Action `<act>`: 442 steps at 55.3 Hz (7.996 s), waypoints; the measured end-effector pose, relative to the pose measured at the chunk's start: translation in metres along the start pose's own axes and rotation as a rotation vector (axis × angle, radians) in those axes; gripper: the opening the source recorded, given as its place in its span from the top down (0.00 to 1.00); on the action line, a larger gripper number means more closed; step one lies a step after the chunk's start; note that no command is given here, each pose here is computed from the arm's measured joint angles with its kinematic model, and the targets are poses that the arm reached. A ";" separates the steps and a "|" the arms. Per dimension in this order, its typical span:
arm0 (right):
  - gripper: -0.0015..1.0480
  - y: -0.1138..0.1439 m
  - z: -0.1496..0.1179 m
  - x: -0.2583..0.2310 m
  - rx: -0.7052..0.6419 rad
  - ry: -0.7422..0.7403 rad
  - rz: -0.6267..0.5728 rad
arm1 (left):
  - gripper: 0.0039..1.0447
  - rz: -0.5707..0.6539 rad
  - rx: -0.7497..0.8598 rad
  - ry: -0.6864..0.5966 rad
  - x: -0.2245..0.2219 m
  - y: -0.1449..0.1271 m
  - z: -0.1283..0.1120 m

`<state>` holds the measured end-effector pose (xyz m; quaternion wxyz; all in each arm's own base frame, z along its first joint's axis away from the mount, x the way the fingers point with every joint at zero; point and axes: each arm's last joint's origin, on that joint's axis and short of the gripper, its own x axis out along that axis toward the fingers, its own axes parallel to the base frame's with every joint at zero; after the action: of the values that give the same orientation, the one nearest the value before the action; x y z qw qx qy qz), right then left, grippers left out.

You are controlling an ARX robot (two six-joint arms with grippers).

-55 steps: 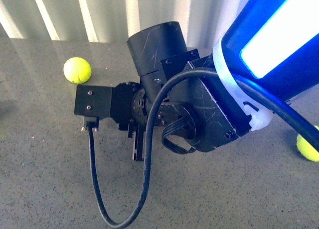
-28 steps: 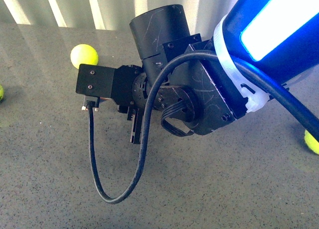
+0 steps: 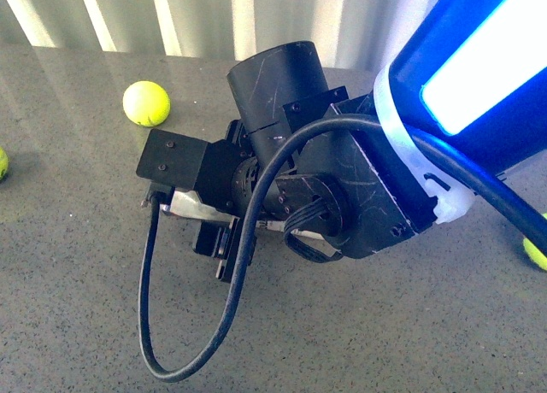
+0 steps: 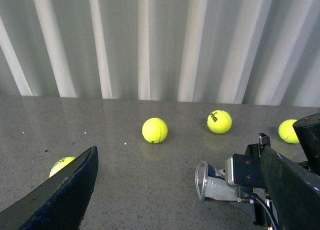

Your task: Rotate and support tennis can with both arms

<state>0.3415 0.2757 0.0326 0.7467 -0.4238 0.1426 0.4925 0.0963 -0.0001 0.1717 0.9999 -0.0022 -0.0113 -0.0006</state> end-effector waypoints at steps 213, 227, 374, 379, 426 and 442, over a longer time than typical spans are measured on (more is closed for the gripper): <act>0.68 0.101 -0.084 -0.369 0.918 -0.306 -1.081 | 0.06 0.000 0.000 -0.001 0.000 0.000 0.000; 0.07 0.101 -0.084 -0.369 0.918 -0.307 -1.081 | 0.06 -0.125 -0.042 0.384 0.016 -0.007 0.012; 0.07 0.101 -0.084 -0.369 0.919 -0.307 -1.081 | 0.97 -0.867 0.950 0.638 0.207 -0.128 0.160; 0.07 0.101 -0.084 -0.369 0.919 -0.307 -1.081 | 0.97 -0.901 1.117 0.668 0.214 -0.136 0.146; 0.07 0.101 -0.084 -0.369 0.919 -0.307 -1.081 | 0.97 -0.984 1.337 0.763 0.262 -0.170 0.057; 0.07 0.101 -0.084 -0.369 0.919 -0.307 -1.081 | 0.97 -0.969 1.322 0.764 0.266 -0.167 0.050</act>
<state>0.0976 -0.0003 0.1649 1.0000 -0.0047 -0.0009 -0.0010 0.3609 -0.1670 0.2284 0.6229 0.5782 0.3238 -0.4157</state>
